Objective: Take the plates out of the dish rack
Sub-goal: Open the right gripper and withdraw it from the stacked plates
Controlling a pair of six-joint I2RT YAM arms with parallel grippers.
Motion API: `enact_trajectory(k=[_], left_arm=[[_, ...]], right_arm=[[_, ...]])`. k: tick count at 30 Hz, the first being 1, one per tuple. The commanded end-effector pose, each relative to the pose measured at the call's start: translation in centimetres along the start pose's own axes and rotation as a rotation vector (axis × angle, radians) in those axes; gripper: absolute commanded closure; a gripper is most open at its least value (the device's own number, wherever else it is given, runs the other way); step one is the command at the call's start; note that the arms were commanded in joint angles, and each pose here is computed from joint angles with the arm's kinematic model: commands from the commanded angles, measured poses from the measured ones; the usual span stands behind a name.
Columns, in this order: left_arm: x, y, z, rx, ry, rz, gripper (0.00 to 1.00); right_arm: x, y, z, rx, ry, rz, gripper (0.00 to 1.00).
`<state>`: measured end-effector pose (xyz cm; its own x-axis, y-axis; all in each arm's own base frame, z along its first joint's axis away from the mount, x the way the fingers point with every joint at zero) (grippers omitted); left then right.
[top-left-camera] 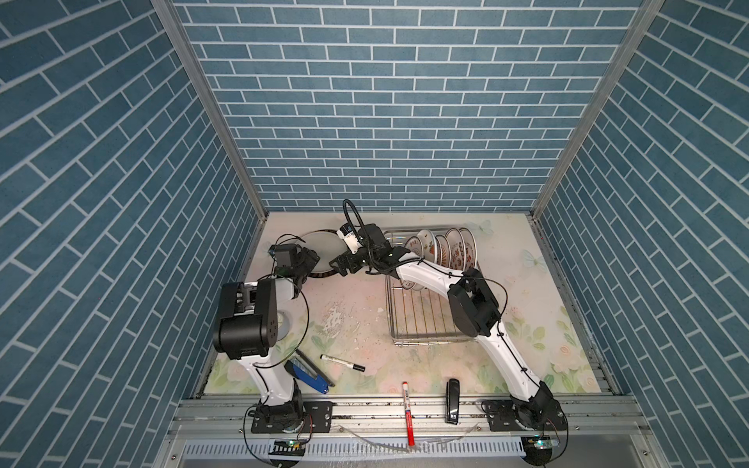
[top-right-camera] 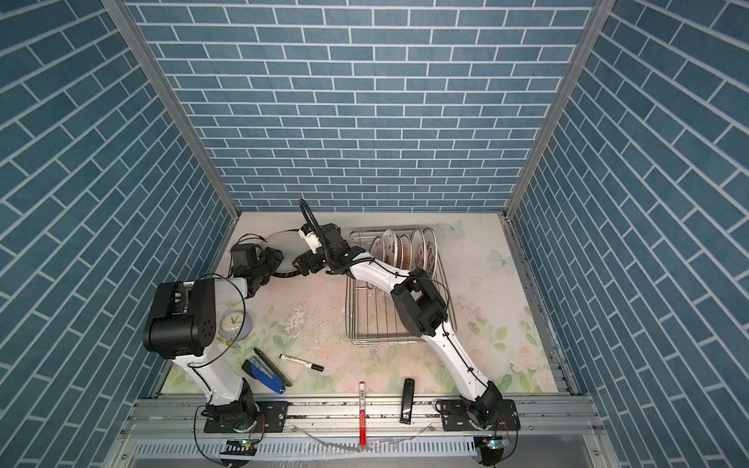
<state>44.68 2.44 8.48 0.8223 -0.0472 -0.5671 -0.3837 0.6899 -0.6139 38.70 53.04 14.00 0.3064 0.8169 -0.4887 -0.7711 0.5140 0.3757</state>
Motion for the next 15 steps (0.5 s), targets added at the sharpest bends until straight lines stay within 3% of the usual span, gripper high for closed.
enact_trajectory(k=[1, 15], left_arm=[[0.1, -0.8, 0.7, 0.031, -0.011, -0.024, 0.21], [-0.1, 0.4, 0.9, 0.053, -0.028, 0.062, 0.21]], right_arm=[[-0.8, 0.8, 1.3, 0.015, -0.028, 0.028, 0.06], [-1.2, 1.0, 1.2, 0.012, -0.034, 0.029, 0.06]])
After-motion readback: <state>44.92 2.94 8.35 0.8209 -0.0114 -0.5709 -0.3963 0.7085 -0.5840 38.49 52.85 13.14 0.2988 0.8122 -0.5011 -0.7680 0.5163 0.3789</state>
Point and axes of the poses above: each gripper's point midway between its finger pads, its own x axis out along the fingers, its own y axis along the line the jaws close on, z = x × y, the point moved 3 cm from there along -x, back along the fingers, and after that the axes turned 7 degrees about x, right-handed, at the moved point
